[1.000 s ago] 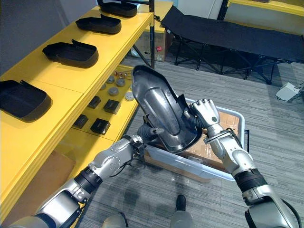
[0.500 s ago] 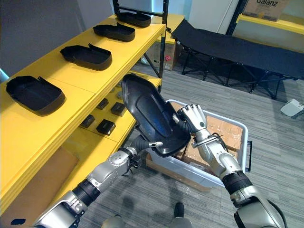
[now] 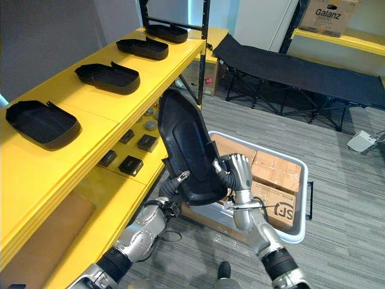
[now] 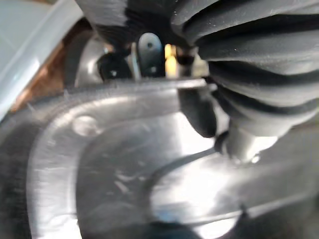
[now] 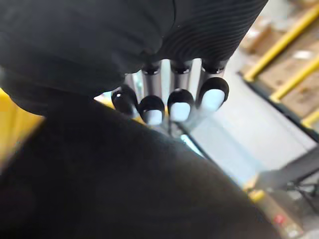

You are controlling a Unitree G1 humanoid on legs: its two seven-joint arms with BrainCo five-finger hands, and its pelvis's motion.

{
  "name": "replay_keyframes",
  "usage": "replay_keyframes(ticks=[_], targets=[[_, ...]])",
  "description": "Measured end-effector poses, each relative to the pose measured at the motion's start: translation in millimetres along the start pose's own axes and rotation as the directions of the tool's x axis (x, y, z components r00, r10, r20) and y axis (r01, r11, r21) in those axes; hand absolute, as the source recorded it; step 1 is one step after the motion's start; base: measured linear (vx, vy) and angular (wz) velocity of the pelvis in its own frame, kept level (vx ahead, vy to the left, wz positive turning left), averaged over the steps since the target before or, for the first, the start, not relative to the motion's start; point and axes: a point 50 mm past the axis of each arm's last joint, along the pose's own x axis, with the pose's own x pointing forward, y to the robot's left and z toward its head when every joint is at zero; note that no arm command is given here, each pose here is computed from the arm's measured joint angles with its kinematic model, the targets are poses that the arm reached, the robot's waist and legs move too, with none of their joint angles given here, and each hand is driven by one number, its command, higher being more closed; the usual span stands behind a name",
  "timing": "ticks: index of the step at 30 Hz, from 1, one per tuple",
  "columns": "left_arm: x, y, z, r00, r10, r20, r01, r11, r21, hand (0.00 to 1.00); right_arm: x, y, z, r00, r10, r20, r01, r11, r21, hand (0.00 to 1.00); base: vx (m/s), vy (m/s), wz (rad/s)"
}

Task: Walk over and take plastic housings, then place them on the shelf

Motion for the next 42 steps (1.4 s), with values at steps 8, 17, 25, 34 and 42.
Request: replay_keyframes(ticks=[8, 17, 25, 34, 42], targets=[[0, -1, 6, 0.997, 0.025, 0.078, -0.015, 0.991, -0.130, 1.00, -1, 3, 11, 1.000, -0.017, 0.016, 0.016, 0.998, 0.057, 0.00, 0.01, 0.017, -0.04], [7, -11, 19, 0.986, 0.078, 0.147, -0.062, 0.992, -0.111, 1.00, -4, 5, 19, 0.997, -0.076, 0.024, 0.072, 0.988, 0.139, 0.00, -0.01, 0.020, -0.01], [-7, -48, 84, 0.834, -0.010, 0.552, -0.134, 0.966, 0.221, 1.00, -15, -15, 23, 0.967, -0.249, -0.049, 0.254, 0.948, 0.190, 0.00, 0.00, 0.012, -0.07], [-37, -50, 75, 0.724, -0.105, 0.682, -0.352, 0.794, 0.495, 1.00, -34, -59, 17, 0.916, -0.378, -0.131, 0.398, 0.899, 0.185, 0.00, -0.01, 0.021, -0.09], [-68, 25, 84, 0.615, 0.217, 0.758, -0.647, 0.689, 0.327, 1.00, -103, -109, -39, 0.660, -0.532, -0.530, 0.632, 0.775, 0.008, 0.00, 0.02, 0.030, -0.13]])
